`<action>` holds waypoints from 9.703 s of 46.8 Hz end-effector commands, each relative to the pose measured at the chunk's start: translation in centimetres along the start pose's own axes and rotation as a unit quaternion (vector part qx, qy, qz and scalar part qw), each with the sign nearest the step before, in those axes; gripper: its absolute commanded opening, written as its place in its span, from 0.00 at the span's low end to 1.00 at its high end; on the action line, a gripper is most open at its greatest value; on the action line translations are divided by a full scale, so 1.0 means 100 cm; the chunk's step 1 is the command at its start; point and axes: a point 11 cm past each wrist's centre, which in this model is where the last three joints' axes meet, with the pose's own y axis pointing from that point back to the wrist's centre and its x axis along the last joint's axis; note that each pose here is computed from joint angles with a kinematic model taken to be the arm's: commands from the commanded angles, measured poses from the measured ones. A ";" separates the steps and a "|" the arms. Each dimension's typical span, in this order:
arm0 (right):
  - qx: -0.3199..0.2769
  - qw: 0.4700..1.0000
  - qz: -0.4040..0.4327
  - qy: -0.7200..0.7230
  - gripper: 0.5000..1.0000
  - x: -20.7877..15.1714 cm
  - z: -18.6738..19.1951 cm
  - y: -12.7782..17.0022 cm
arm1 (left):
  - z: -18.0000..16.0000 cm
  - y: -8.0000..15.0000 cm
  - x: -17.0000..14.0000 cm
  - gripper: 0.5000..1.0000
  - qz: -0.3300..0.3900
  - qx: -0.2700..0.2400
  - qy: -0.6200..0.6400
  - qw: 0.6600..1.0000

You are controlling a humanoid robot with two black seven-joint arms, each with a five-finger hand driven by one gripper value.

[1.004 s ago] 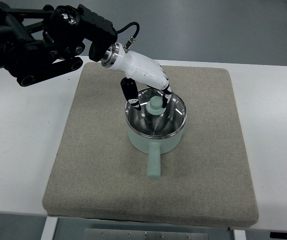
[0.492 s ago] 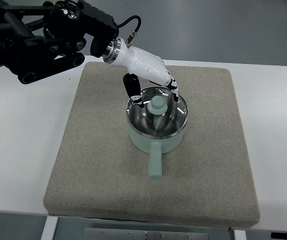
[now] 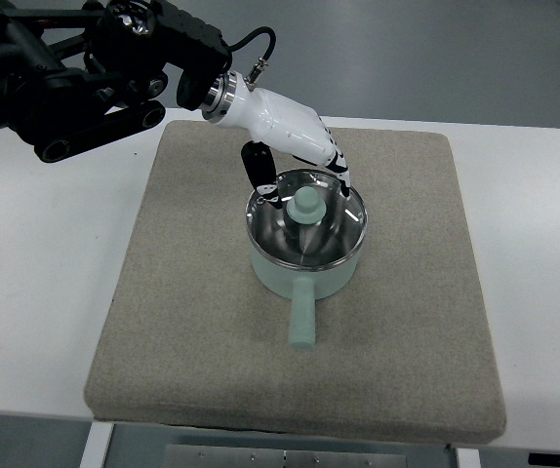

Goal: Place lid left of pot with left hand

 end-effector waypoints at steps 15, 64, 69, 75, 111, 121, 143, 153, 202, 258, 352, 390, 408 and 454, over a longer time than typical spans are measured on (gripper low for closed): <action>0.000 1.000 0.000 0.000 0.85 0.000 0.000 0.000 | 0.000 0.000 0.000 0.77 0.005 -0.001 0.004 1.000; 0.000 1.000 0.001 0.000 0.85 0.000 0.000 0.000 | -0.001 -0.002 -0.006 0.44 -0.008 0.001 0.002 1.000; 0.000 1.000 0.001 0.000 0.85 0.000 0.000 0.000 | 0.000 -0.003 -0.005 0.36 -0.007 -0.001 0.003 1.000; 0.000 1.000 0.001 0.000 0.85 0.000 0.000 0.000 | 0.000 -0.004 -0.006 0.28 -0.008 -0.001 0.003 1.000; 0.000 1.000 0.000 0.000 0.85 0.000 0.000 0.000 | -0.010 0.000 -0.006 0.00 -0.014 0.018 -0.003 1.000; 0.000 1.000 0.001 0.000 0.85 0.000 0.000 0.000 | -0.008 -0.001 -0.001 0.00 -0.004 0.014 -0.001 1.000; 0.000 1.000 0.001 0.000 0.85 0.000 0.000 0.000 | -0.006 0.001 0.010 0.00 0.010 0.012 -0.004 1.000; 0.000 1.000 0.000 0.000 0.85 0.000 0.000 0.000 | -0.021 0.011 0.016 0.00 0.023 0.036 0.002 0.999; 0.000 1.000 0.001 0.000 0.85 0.000 0.000 0.000 | -0.124 0.103 -0.094 0.00 0.057 0.209 0.133 0.967; 0.000 1.000 0.001 0.000 0.85 0.000 0.000 0.000 | -0.117 0.063 -0.147 0.00 0.039 0.195 0.172 0.965; 0.000 1.000 0.000 0.000 0.85 0.000 0.000 0.000 | -0.193 0.213 -0.107 0.99 0.662 0.168 0.512 0.522; 0.000 1.000 0.001 0.000 0.85 0.000 0.000 0.000 | -0.190 0.164 -0.196 0.99 0.686 0.069 0.687 0.228; 0.000 1.000 0.001 0.000 0.85 0.000 0.000 0.000 | -0.187 0.124 -0.207 0.99 0.638 0.058 0.764 0.079; 0.000 1.000 0.000 0.000 0.85 0.000 0.000 0.000 | -0.179 0.110 -0.193 0.99 0.629 -0.042 0.768 0.112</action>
